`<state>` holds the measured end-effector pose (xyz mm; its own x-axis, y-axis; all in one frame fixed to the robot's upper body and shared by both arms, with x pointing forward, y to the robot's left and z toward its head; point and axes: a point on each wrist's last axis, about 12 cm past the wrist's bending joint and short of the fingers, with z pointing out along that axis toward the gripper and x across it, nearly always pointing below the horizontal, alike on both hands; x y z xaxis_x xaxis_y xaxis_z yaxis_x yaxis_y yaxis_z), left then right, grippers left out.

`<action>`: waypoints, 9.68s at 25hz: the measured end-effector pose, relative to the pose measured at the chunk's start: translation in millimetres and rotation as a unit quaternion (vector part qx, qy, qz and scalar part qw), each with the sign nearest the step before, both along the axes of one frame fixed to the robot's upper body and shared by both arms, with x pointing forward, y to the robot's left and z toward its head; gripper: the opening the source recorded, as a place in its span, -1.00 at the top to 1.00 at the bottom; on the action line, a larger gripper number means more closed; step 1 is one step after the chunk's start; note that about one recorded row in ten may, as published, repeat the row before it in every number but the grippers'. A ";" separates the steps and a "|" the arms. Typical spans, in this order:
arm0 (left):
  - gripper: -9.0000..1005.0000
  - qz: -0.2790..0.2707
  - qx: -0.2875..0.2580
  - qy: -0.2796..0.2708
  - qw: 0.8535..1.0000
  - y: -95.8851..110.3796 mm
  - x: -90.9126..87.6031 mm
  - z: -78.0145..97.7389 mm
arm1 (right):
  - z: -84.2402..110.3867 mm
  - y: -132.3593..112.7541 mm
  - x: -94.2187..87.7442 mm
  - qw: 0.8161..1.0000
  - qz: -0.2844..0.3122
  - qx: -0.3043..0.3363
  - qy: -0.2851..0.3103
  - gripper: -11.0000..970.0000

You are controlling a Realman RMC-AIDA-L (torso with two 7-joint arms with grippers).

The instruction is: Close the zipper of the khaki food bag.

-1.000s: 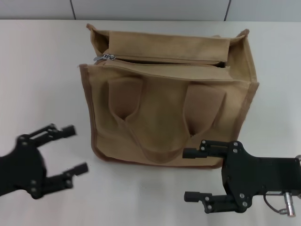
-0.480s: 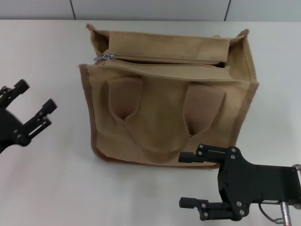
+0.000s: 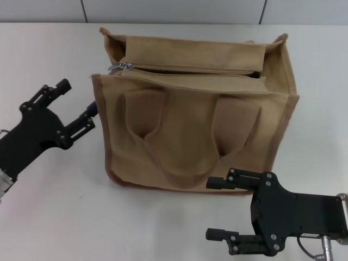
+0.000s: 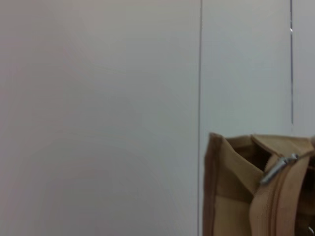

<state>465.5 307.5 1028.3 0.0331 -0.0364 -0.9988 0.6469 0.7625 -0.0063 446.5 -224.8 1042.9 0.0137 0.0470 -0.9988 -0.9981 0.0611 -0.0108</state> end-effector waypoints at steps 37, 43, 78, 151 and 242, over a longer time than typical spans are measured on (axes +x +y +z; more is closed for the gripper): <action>-0.56 -0.041 0.023 -0.007 0.999 -16.2 24.1 7.1 | -0.6 4.4 10.6 1.000 -0.030 -0.003 -0.002 -0.51; -0.56 -0.014 0.001 -0.021 1.000 -21.7 36.2 12.5 | -1.8 3.9 10.4 0.999 -0.034 -0.005 -0.002 -0.51; -0.55 -0.040 -0.010 0.003 0.999 -31.2 20.3 1.7 | -4.8 5.7 14.5 0.998 -0.052 -0.016 -0.012 -0.51; 0.95 -0.078 -0.227 0.008 0.971 -38.0 32.7 39.5 | 34.8 -9.4 31.7 0.981 -0.054 0.130 0.133 -0.51; 0.95 -0.286 -0.195 0.093 0.933 -48.0 73.1 98.6 | 92.0 88.8 127.0 0.945 0.050 -0.008 0.323 -0.51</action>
